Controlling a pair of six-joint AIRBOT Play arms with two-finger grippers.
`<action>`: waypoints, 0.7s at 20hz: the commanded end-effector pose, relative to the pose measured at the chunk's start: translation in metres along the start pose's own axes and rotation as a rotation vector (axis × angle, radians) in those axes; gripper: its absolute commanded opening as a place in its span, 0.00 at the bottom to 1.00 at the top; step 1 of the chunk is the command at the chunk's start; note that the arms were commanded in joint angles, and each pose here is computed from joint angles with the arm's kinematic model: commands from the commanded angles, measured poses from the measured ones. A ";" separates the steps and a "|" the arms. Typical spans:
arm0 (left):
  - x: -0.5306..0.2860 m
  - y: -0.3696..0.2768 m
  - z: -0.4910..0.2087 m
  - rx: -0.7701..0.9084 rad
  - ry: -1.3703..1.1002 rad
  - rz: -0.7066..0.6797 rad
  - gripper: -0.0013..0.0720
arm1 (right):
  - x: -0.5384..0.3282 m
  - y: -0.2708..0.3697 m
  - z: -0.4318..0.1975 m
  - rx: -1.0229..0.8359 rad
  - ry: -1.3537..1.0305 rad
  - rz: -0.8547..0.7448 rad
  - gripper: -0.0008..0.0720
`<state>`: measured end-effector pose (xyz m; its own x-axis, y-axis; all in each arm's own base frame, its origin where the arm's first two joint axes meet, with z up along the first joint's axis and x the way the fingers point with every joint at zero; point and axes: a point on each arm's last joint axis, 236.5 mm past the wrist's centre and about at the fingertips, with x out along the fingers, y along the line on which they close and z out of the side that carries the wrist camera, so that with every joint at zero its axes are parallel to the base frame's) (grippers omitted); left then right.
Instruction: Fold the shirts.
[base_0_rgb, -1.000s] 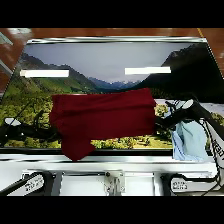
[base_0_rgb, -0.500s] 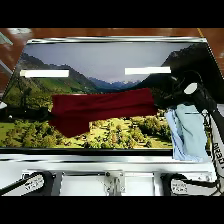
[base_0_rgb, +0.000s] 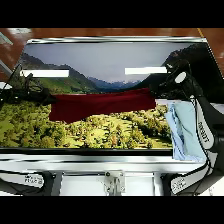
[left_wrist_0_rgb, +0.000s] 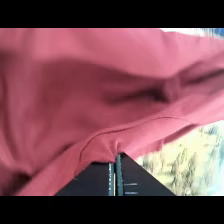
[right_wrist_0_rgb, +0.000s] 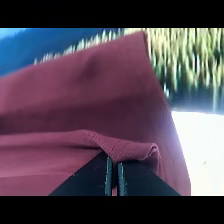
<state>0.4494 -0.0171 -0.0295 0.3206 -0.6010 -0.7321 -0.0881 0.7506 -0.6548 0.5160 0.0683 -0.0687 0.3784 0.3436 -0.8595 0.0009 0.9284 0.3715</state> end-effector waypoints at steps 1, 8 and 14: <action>0.020 0.014 0.025 -0.044 -0.001 -0.007 0.07 | 0.020 -0.007 0.010 0.053 -0.021 -0.007 0.10; 0.028 0.023 0.012 -0.136 0.082 -0.033 0.76 | 0.011 -0.010 0.003 0.023 0.016 -0.002 0.74; -0.007 0.002 0.017 -0.080 0.104 -0.070 0.76 | -0.021 -0.051 0.009 0.190 0.001 -0.001 0.92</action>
<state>0.4657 -0.0082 -0.0395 0.2390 -0.6670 -0.7057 -0.1688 0.6871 -0.7067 0.5243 0.0280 -0.0650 0.3991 0.3184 -0.8599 0.0961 0.9181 0.3846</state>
